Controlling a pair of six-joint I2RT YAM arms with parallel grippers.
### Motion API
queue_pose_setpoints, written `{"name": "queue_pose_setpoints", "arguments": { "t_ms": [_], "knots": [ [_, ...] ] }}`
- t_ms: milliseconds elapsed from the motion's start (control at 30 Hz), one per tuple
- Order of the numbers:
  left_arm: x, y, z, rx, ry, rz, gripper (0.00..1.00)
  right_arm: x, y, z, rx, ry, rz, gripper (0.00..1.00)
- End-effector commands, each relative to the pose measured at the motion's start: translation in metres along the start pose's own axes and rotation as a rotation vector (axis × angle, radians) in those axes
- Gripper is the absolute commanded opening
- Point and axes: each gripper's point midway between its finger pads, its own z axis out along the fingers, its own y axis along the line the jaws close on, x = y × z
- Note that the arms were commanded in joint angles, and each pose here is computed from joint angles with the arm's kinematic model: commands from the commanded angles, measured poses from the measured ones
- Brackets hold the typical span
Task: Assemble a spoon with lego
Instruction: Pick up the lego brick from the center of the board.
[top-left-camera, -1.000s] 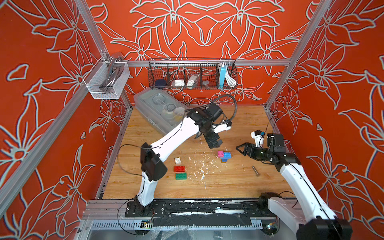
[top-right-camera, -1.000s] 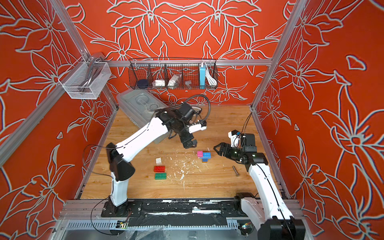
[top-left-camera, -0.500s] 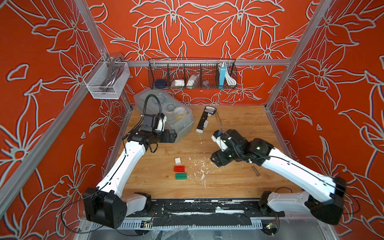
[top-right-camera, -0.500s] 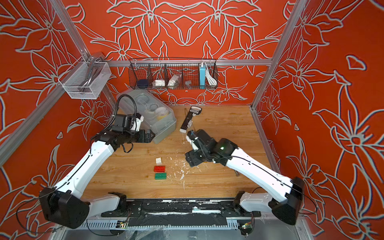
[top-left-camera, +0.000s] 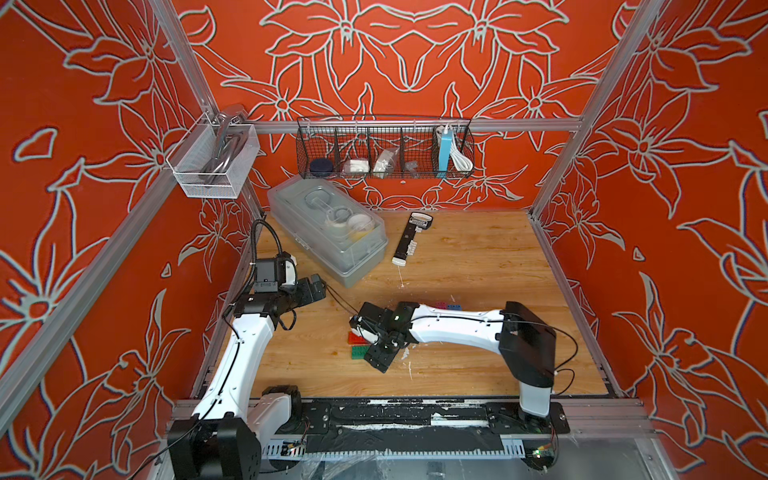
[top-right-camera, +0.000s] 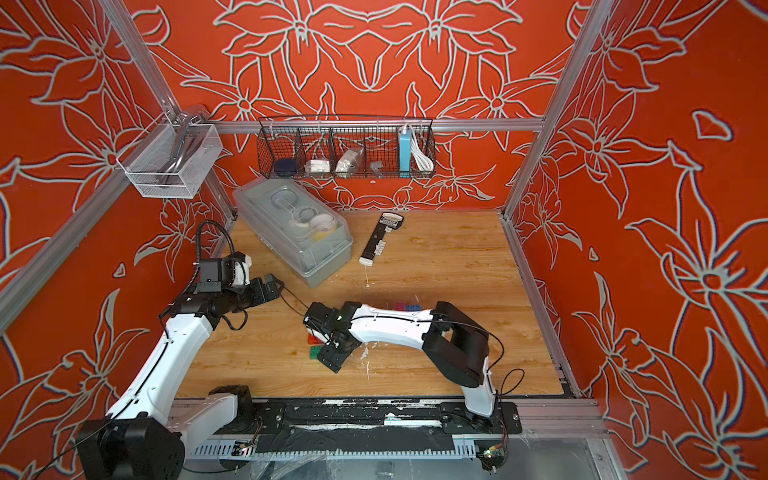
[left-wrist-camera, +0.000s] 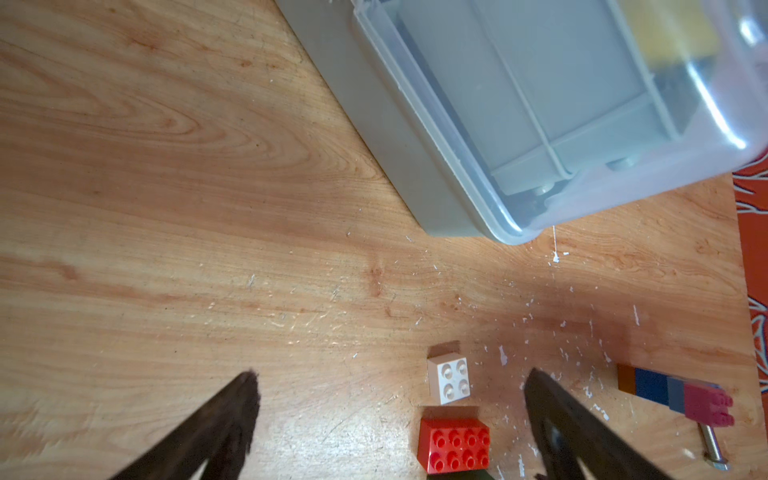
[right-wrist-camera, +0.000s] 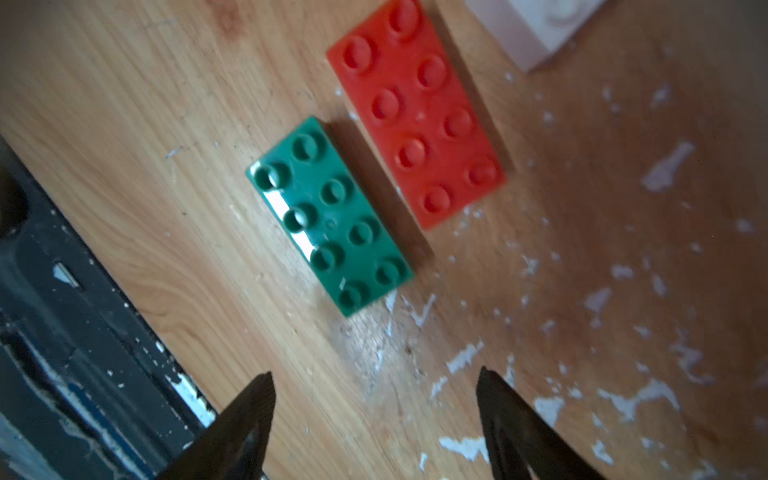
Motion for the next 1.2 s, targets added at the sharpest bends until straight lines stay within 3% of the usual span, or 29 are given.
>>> {"name": "queue_pose_setpoints", "arguments": {
  "t_ms": [0,500,733,900,1167],
  "knots": [
    [-0.004,-0.001,-0.003,0.014,-0.02,-0.003,0.98,-0.021,0.007,0.005,-0.013,-0.029,-0.066,0.79],
    [-0.006,0.006,-0.001,0.013,-0.019,-0.025,0.98,-0.035,0.018,0.026,-0.029,-0.011,-0.109,0.54],
    [-0.005,0.004,0.0,0.023,-0.009,-0.023,0.98,-0.029,0.006,0.034,0.056,0.044,-0.136,0.4],
    [-0.004,-0.002,0.002,0.058,0.002,-0.008,0.98,-0.02,-0.009,0.012,0.141,0.035,-0.134,0.26],
    [0.009,-0.031,0.01,0.193,0.06,0.053,0.98,0.024,-0.024,-0.053,0.173,0.055,-0.167,0.21]
  ]
}}
